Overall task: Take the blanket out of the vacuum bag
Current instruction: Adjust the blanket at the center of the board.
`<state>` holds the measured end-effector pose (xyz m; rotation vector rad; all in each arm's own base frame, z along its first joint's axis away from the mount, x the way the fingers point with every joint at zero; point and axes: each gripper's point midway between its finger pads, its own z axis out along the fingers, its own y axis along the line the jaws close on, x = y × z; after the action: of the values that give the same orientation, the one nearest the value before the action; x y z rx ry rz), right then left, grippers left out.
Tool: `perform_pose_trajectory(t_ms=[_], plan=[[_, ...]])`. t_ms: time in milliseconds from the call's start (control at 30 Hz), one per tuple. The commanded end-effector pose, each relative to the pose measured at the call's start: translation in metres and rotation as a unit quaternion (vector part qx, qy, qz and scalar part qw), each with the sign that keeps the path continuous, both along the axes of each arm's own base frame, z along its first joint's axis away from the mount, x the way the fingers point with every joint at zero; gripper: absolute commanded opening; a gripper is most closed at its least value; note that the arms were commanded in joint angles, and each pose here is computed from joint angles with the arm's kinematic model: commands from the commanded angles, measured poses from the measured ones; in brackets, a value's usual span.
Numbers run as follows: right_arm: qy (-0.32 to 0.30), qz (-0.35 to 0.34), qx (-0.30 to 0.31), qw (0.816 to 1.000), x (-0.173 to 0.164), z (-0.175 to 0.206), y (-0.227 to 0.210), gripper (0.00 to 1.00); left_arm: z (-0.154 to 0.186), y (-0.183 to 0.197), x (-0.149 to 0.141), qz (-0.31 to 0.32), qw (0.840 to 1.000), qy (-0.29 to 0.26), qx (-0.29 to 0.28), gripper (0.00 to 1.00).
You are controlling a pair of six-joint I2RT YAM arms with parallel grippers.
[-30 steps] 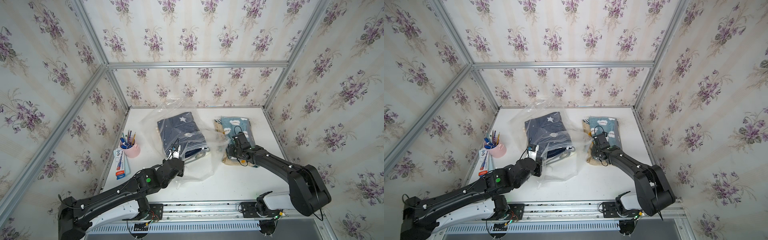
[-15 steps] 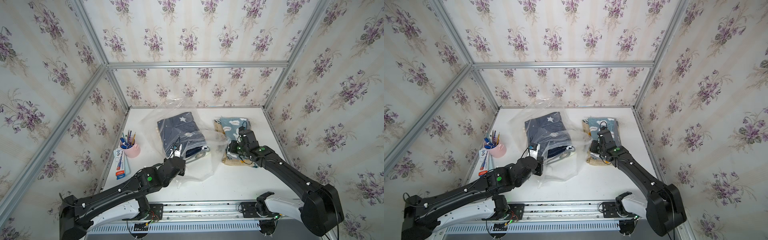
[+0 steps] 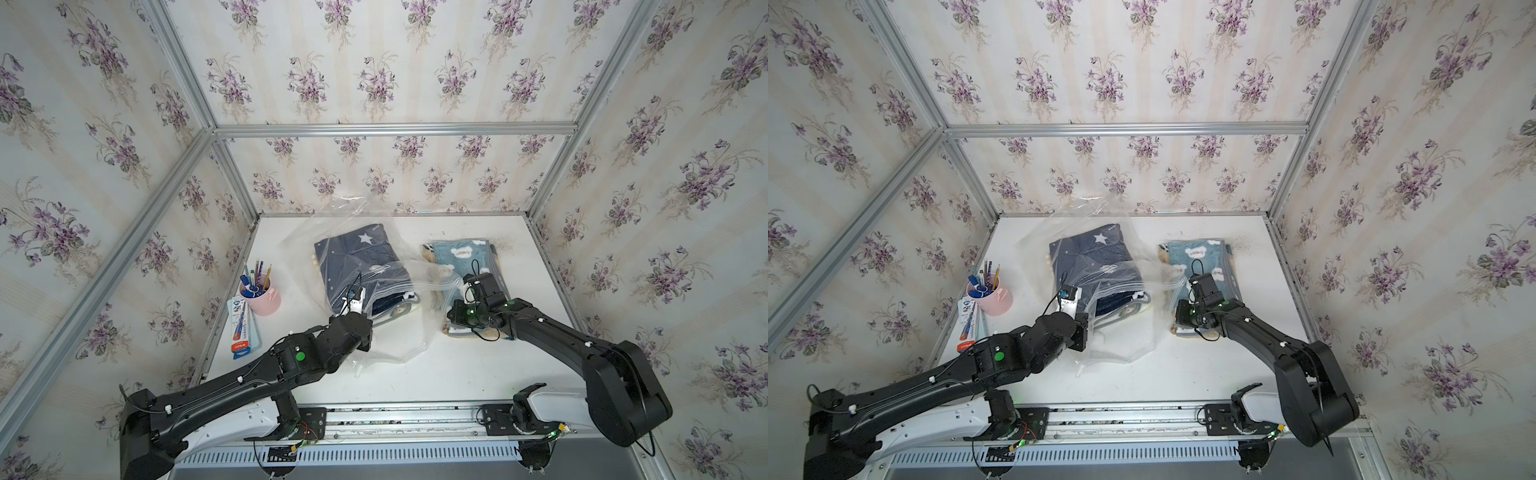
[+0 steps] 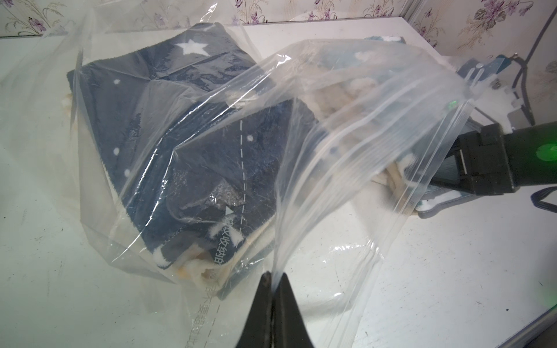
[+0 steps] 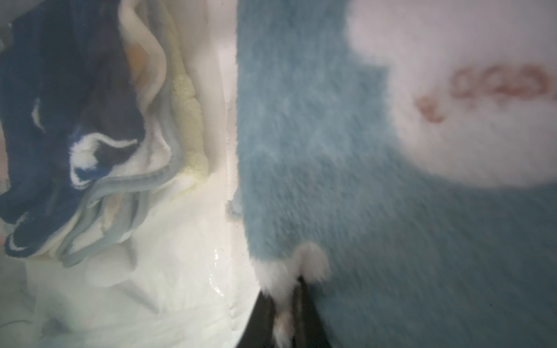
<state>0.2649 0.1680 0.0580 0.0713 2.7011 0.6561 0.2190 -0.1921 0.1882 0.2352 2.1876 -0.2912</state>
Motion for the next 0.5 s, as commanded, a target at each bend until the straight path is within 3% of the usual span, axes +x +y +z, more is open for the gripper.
perform_pose_trajectory(t_ms=[0, 100, 267, 367, 467], plan=[[-0.008, 0.019, 0.032, 0.999, 0.006, 0.012, 0.012, 0.33, 0.005, 0.0, 0.002, 0.001, 1.0, -0.007, 0.001, 0.08], [-0.03, 0.011, 0.04, 0.999, 0.014, 0.04, 0.012, 0.42, 0.007, 0.001, 0.003, 0.002, 1.0, -0.009, 0.003, 0.08], [-0.084, -0.051, 0.011, 0.995, 0.035, 0.081, -0.013, 0.46, 0.008, 0.0, 0.003, 0.001, 1.0, -0.014, 0.004, 0.09], [-0.092, -0.11, -0.012, 0.99, 0.045, 0.085, -0.038, 0.42, 0.01, 0.0, 0.004, -0.002, 1.0, -0.016, 0.004, 0.09], [-0.093, -0.161, -0.012, 0.982, 0.047, 0.082, -0.062, 0.3, 0.01, 0.0, 0.003, -0.002, 1.0, -0.016, 0.002, 0.09]])
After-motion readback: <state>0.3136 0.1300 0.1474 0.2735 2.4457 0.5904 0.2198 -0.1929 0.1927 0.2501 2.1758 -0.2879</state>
